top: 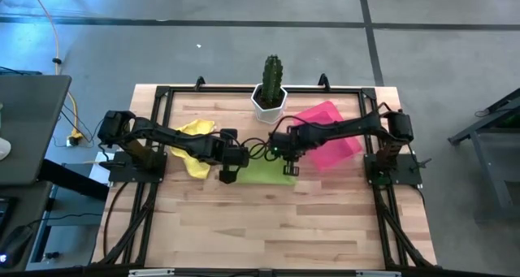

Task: Roll microfiber towels into tight, uniform cylinder then place into a basket
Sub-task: Fold the green towel

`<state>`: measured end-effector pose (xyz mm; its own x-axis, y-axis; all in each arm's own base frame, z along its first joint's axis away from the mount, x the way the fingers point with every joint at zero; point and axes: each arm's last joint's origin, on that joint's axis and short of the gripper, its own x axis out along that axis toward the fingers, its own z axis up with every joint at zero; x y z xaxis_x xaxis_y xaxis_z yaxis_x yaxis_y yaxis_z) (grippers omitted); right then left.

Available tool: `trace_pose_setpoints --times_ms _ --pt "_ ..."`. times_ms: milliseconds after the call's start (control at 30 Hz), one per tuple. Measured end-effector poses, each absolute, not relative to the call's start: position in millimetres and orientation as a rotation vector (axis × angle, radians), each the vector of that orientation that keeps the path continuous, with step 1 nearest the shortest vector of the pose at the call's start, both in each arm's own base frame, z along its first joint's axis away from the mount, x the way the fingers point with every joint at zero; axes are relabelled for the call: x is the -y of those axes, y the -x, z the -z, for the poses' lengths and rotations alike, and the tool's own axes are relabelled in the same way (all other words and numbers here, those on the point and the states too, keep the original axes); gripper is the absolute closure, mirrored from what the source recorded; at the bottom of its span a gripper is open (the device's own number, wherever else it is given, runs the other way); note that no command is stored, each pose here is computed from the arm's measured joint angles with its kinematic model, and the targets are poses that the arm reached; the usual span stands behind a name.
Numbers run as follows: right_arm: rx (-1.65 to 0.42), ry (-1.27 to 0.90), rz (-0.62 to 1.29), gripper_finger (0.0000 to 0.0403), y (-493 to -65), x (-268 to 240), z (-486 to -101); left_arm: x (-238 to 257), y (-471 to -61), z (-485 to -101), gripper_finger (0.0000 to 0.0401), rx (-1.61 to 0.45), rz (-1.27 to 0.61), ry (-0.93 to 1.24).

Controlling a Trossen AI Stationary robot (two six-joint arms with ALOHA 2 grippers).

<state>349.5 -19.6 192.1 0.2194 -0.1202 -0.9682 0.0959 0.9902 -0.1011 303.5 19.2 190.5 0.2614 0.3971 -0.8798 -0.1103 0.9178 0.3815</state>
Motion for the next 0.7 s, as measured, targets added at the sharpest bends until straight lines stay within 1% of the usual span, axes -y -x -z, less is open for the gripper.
trace_pose_setpoints --times_ms 233,333,533,700 --pt "-1.346 0.013 0.151 0.0402 -351.3 23.6 -188.0 -21.3 -304.6 -186.3 0.0394 -1.279 -0.356 -0.265" --pt "-1.349 0.011 0.153 0.0395 -350.9 24.5 -187.9 -23.0 -306.1 -181.6 0.0394 -1.295 -0.356 -0.272" --pt "-1.372 0.020 0.159 0.0354 -348.8 25.1 -187.5 -26.6 -310.7 -165.7 0.0394 -1.347 -0.354 -0.317" --pt "-1.433 0.096 0.242 0.0314 -342.4 27.5 -187.0 -27.8 -312.9 -159.8 0.0394 -1.358 -0.374 -0.339"
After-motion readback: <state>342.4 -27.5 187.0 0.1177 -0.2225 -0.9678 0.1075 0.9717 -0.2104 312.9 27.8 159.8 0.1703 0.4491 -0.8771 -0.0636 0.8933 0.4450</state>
